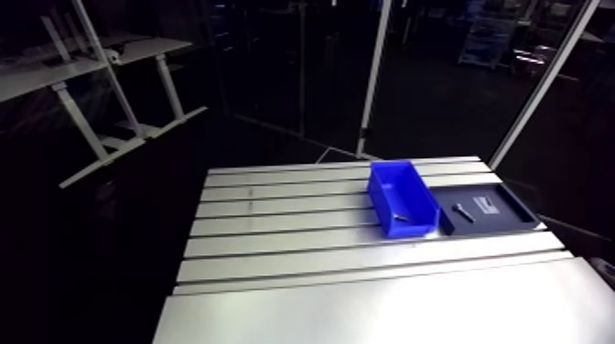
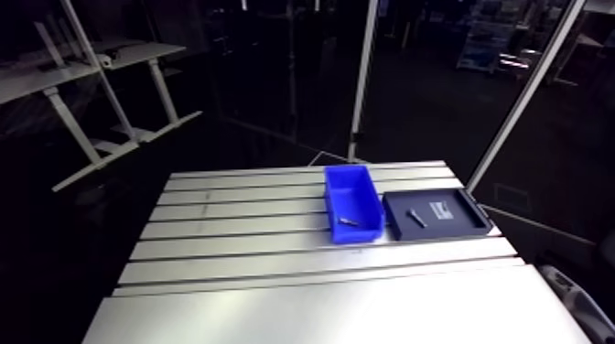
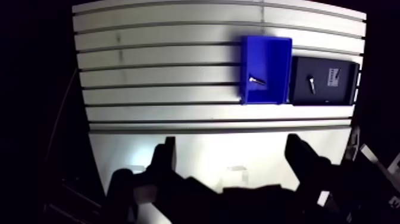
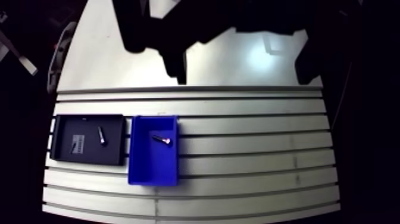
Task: Pick up the M10 bolt from the tray and put it into the blue bin.
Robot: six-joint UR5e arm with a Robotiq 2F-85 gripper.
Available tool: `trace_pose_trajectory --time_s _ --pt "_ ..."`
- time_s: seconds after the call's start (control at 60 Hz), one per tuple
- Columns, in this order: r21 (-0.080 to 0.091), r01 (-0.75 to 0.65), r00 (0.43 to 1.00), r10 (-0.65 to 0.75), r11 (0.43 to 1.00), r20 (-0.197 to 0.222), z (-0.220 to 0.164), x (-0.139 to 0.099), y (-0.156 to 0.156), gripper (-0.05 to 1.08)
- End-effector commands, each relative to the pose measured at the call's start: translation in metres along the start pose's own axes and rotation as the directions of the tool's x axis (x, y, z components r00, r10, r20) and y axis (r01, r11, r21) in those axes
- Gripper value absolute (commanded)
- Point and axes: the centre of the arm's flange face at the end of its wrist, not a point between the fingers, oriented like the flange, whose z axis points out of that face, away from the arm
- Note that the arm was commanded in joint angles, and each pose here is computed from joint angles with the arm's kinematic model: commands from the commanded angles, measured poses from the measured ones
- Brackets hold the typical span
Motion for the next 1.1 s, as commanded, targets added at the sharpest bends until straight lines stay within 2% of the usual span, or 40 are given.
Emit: trace_pose_trajectory --time_s 0.017,0.1,0.133,0.15,0.183,0.233,0.3,0.5,0.683,0.9,1.1 --pt "0.0 0.031 0.999 -0.031 1.0 0.009 0.007 -0.003 0.007 0.01" --pt "-0.004 0.042 0.999 -0.042 0.999 0.016 0.009 -0.005 0.019 0.01" --pt "-0.01 0.045 0.999 -0.045 0.999 0.017 0.009 -0.005 0.024 0.01" --pt "-0.023 0.053 0.998 -0.052 0.998 0.019 0.009 -0.008 0.032 0.01" --pt "-0.023 0.053 0.998 -0.052 0.998 0.019 0.009 -0.008 0.032 0.01" --pt "-0.036 0.072 0.997 -0.071 0.997 0.026 0.009 -0.011 0.033 0.01" --pt "-0.043 0.094 0.995 -0.093 0.995 0.031 0.011 -0.012 0.035 0.01" --pt "-0.04 0.127 0.991 -0.125 0.991 0.048 0.026 -0.017 0.046 0.01" --pt "-0.047 0.147 0.989 -0.147 0.988 0.018 0.048 -0.025 0.08 0.01" --pt "-0.023 0.239 0.97 -0.238 0.971 0.051 0.073 -0.03 0.107 0.01" --pt "-0.014 0.303 0.952 -0.302 0.953 0.054 0.094 -0.034 0.132 0.01"
